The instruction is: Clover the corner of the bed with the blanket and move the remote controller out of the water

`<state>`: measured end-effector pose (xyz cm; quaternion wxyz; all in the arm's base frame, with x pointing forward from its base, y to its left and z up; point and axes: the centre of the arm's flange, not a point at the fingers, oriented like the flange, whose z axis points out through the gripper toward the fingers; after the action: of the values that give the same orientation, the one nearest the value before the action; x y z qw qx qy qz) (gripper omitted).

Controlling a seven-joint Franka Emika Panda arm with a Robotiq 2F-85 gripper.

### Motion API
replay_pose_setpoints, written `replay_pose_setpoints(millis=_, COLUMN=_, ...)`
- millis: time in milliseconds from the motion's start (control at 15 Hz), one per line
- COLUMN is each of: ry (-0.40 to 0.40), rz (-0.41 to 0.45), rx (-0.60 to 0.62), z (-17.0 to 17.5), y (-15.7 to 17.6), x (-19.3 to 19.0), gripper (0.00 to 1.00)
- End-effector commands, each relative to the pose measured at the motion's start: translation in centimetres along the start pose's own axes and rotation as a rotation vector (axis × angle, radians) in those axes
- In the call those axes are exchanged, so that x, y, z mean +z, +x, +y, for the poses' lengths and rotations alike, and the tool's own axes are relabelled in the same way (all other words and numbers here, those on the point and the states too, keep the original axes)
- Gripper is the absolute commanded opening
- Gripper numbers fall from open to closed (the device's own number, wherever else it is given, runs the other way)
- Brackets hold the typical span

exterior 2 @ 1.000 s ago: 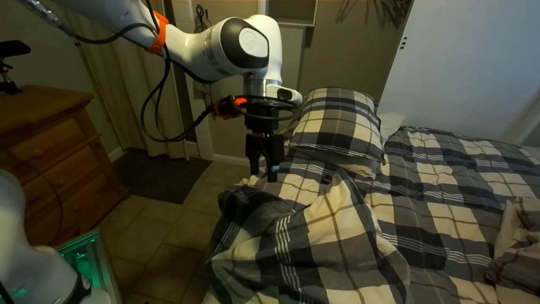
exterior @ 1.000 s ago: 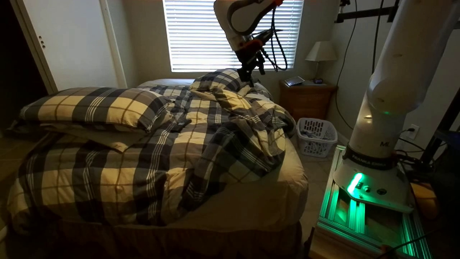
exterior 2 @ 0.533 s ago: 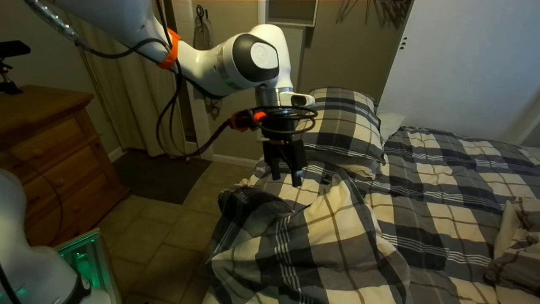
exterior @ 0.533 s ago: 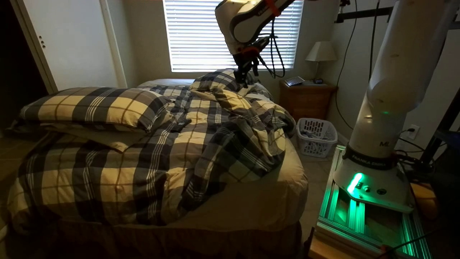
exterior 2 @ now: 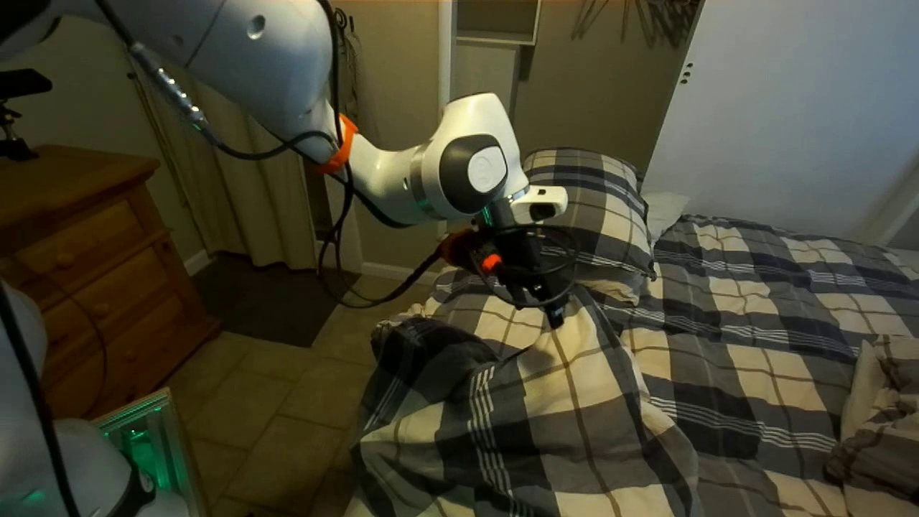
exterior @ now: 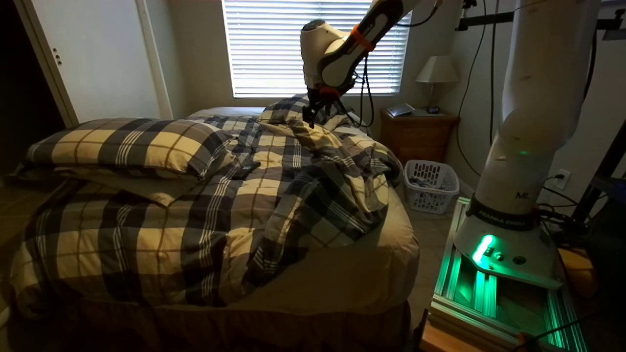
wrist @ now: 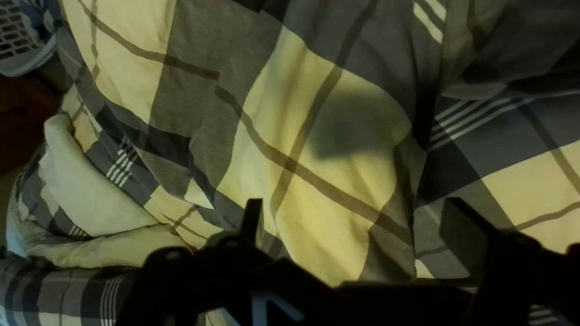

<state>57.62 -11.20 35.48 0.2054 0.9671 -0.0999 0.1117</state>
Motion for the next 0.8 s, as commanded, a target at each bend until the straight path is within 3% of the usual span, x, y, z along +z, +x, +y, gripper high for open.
replay_pose_setpoints(millis=0, ry=0.003, rz=0.038, rx=0.045, z=-1.5, y=2.4, x=3.1, gripper=1.00)
replay_pose_setpoints(millis=400, ry=-0.031, rz=0.029, rx=0.042, z=-3.8, y=6.1, x=6.7, gripper=1.00)
replay_pose_setpoints(millis=467, ry=-0.035, rz=0.028, rx=0.037, z=-4.1, y=6.6, x=7.2, gripper=0.75)
replay_pose_setpoints(millis=533, ry=-0.044, rz=0.031, rx=0.033, z=-4.4, y=7.0, x=7.6, gripper=0.74)
replay_pose_setpoints(millis=733, ry=-0.050, rz=0.007, rx=0.024, z=-4.8, y=6.9, x=8.8, gripper=0.52)
